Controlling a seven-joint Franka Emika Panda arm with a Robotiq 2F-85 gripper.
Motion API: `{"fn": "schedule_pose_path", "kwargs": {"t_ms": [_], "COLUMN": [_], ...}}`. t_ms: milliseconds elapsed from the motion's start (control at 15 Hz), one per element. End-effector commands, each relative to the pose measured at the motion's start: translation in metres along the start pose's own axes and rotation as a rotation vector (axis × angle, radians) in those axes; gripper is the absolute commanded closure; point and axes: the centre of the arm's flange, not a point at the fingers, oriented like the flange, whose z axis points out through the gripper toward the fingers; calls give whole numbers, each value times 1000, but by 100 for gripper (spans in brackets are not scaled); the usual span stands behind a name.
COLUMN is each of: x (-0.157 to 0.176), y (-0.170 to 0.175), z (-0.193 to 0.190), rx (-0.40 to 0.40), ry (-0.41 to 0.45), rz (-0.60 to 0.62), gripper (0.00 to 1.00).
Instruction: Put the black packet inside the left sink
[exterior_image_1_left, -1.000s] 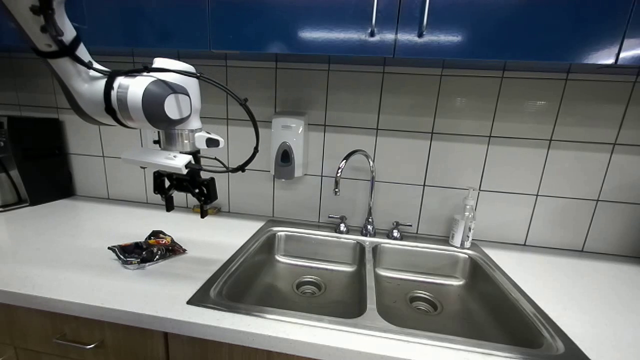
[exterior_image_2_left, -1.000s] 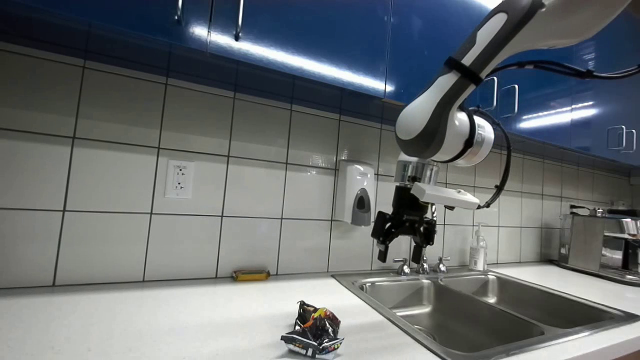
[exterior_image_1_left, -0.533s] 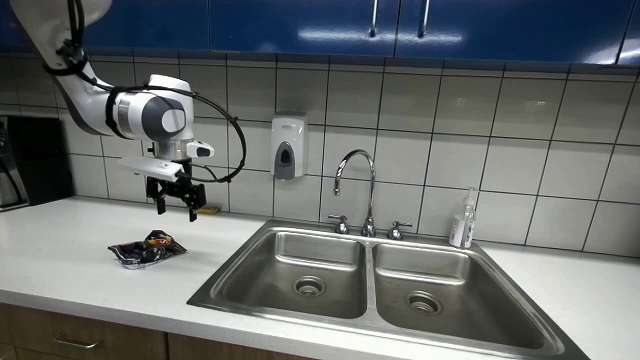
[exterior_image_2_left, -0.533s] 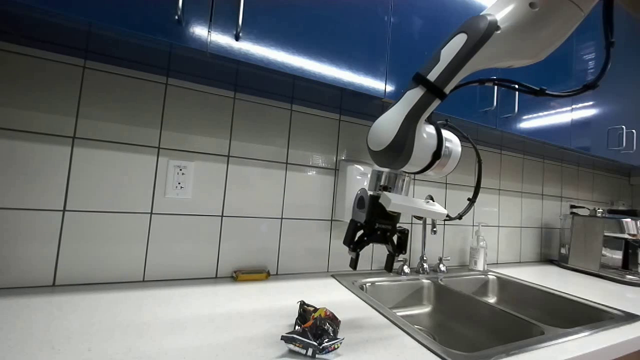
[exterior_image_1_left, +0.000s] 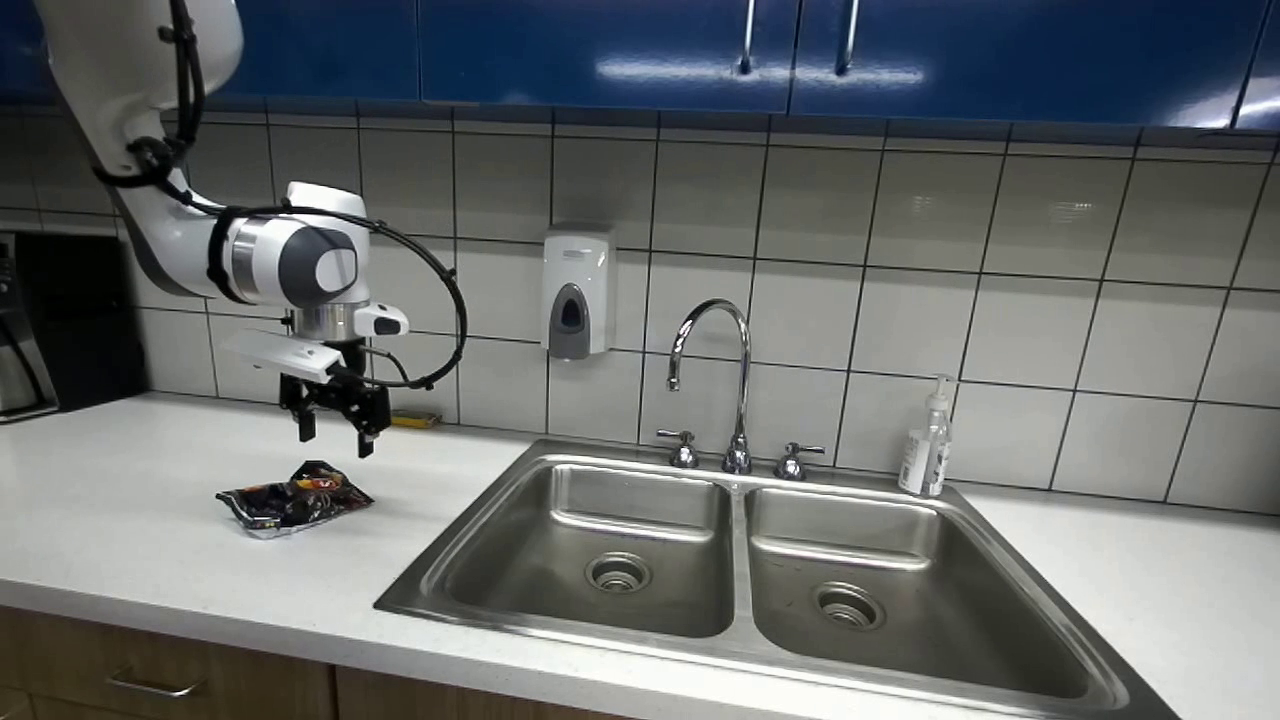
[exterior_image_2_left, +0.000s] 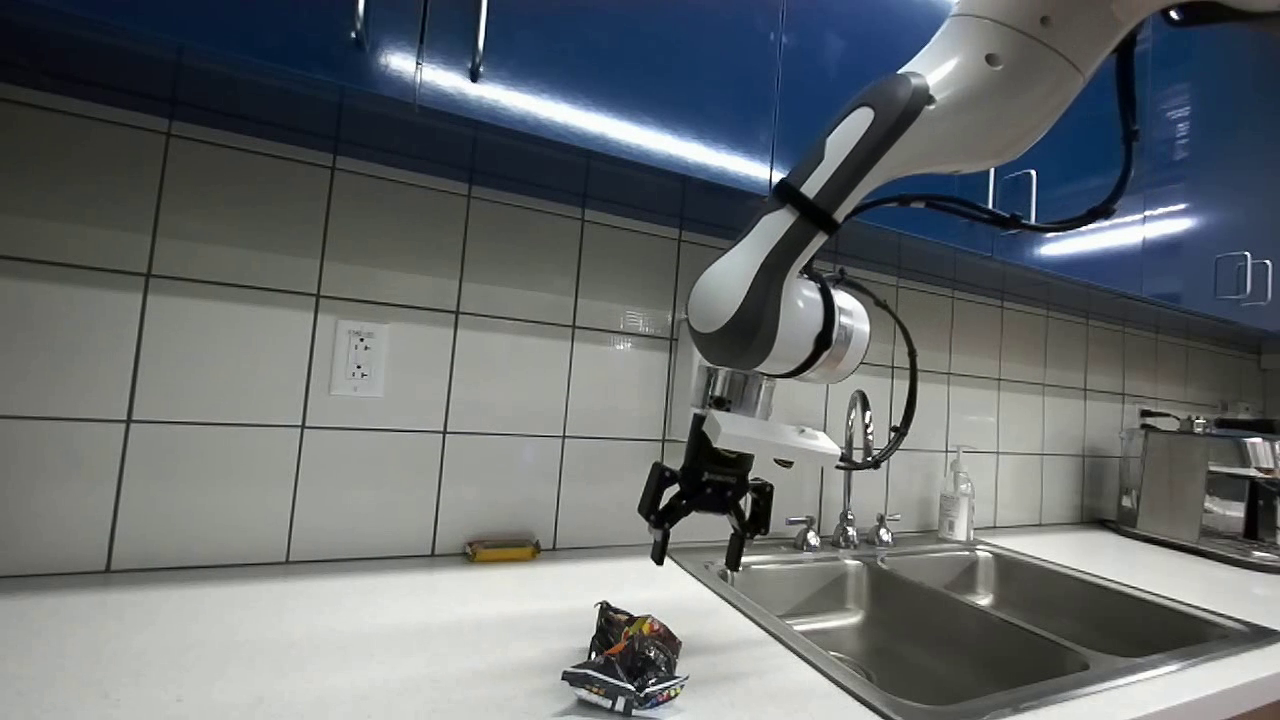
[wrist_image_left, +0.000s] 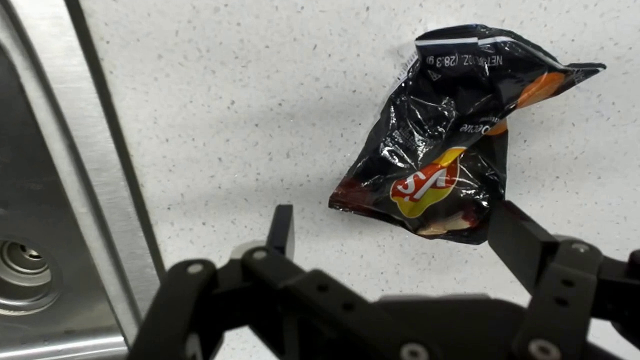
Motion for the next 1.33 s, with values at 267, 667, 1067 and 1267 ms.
{"fn": "schedule_pose_path", "kwargs": {"t_ms": [267, 667, 1067, 1267], "x": [18, 13, 7, 5], "y": [-40, -57, -60, -61], "z": [27, 41, 61, 66], "rx": [1, -3, -5, -8], "ry": [-28, -59, -82, -84], "rz": [115, 188, 218, 215], "gripper": [0, 0, 0, 0]}}
